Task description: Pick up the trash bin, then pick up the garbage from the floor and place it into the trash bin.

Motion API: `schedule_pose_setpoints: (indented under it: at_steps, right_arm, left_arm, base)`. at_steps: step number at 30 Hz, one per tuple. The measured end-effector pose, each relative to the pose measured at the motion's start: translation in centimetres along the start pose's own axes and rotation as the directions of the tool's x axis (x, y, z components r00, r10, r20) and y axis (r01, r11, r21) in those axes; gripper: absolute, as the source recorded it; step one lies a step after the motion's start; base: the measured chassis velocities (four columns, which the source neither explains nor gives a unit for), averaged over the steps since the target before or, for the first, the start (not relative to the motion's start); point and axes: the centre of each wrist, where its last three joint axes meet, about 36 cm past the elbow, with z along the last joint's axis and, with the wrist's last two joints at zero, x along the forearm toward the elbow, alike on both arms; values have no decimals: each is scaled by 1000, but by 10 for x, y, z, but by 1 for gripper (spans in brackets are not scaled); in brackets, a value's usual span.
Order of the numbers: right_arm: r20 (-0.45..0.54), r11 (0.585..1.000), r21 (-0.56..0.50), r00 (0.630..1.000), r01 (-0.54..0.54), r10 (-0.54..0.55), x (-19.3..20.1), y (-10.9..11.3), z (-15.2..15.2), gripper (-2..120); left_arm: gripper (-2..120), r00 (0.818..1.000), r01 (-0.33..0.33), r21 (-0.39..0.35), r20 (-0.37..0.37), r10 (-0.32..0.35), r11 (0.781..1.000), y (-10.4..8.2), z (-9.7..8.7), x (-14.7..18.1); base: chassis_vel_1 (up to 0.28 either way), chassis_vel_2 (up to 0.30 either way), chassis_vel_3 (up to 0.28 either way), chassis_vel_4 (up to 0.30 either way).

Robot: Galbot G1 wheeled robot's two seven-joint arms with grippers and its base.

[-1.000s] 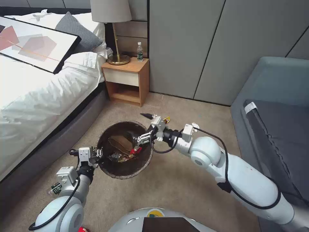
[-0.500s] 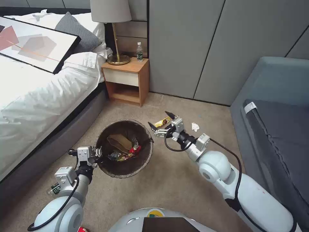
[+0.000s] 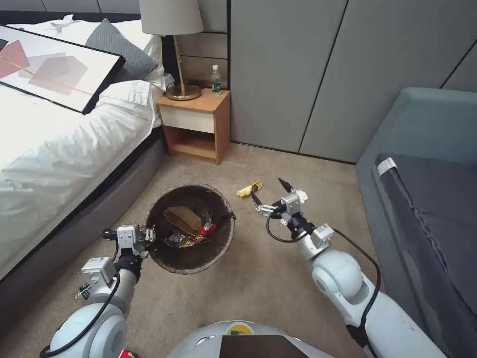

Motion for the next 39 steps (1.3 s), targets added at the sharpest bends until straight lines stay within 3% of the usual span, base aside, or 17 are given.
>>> schedule_pose_setpoints:
  at_steps: [12, 19, 30, 39]
  right_arm:
    - [-28, 986, 15, 985, -167, 168, 41, 3, 24, 100]
    - [-43, 959, -5, 958, -283, 283, 55, 13, 36, 100]
    - [-72, 931, -33, 930, -363, 360, 69, 25, 44, 100]
    - [-61, 918, -45, 918, -395, 392, 67, 20, 45, 100]
  left_arm:
    - [2, 1000, -5, 5, 7, 5, 1000, -1, 1, 0]
    - [2, 1000, -3, 2, 10, 3, 1000, -1, 0, 0]
    - [2, 1000, -7, 11, 16, 7, 1000, -2, 0, -1]
    - [2, 1000, -1, 9, 26, 1, 1000, -1, 0, -1]
  base:
    - [0, 0, 0, 0]
    - [0, 0, 0, 0]
    - [0, 0, 0, 0]
    - [0, 0, 0, 0]
